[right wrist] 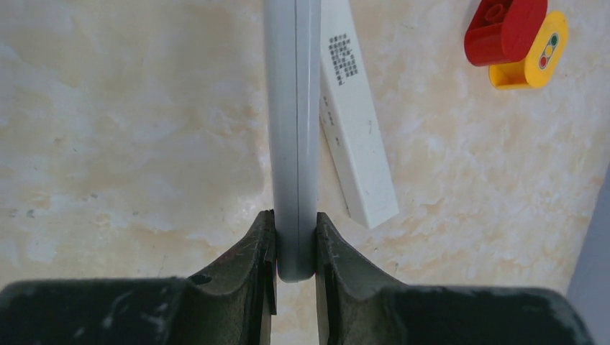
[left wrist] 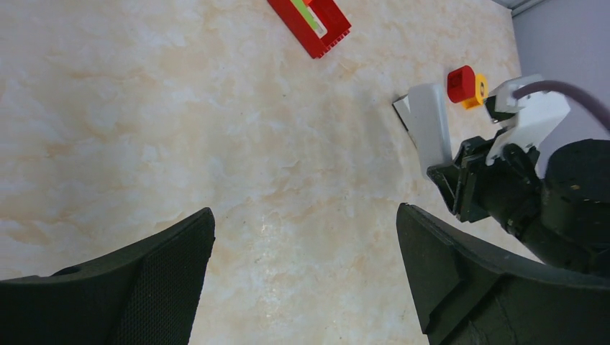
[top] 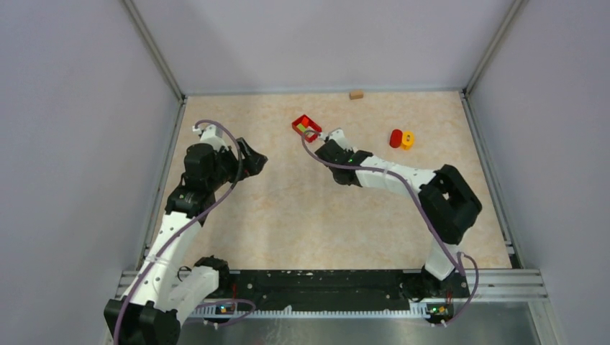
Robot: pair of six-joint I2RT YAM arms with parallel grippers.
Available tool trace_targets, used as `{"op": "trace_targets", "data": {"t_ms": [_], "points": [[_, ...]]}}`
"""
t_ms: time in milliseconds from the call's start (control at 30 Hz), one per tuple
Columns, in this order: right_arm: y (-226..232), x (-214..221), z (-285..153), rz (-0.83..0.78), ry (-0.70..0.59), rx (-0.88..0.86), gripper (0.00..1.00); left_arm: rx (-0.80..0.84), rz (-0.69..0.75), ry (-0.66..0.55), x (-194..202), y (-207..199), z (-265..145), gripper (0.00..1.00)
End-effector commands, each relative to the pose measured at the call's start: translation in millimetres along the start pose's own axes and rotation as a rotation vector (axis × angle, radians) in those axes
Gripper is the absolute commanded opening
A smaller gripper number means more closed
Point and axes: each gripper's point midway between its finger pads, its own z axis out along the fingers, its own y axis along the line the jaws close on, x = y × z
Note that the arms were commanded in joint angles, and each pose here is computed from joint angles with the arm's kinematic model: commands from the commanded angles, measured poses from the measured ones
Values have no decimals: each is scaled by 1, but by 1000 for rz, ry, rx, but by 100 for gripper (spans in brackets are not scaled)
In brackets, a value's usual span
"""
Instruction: Load the batteries into the remote control
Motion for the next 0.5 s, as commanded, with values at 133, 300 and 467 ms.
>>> {"op": "trace_targets", "data": {"t_ms": [133, 300, 467], "points": [[16, 3, 8, -195, 40, 82, 0, -14, 55, -36, -17, -3, -5, 99], [33, 17, 10, -328, 79, 52, 17, -24, 55, -31, -17, -1, -6, 99], [51, 24, 1, -349, 106, -71, 39, -28, 56, -17, -18, -4, -11, 99]]}}
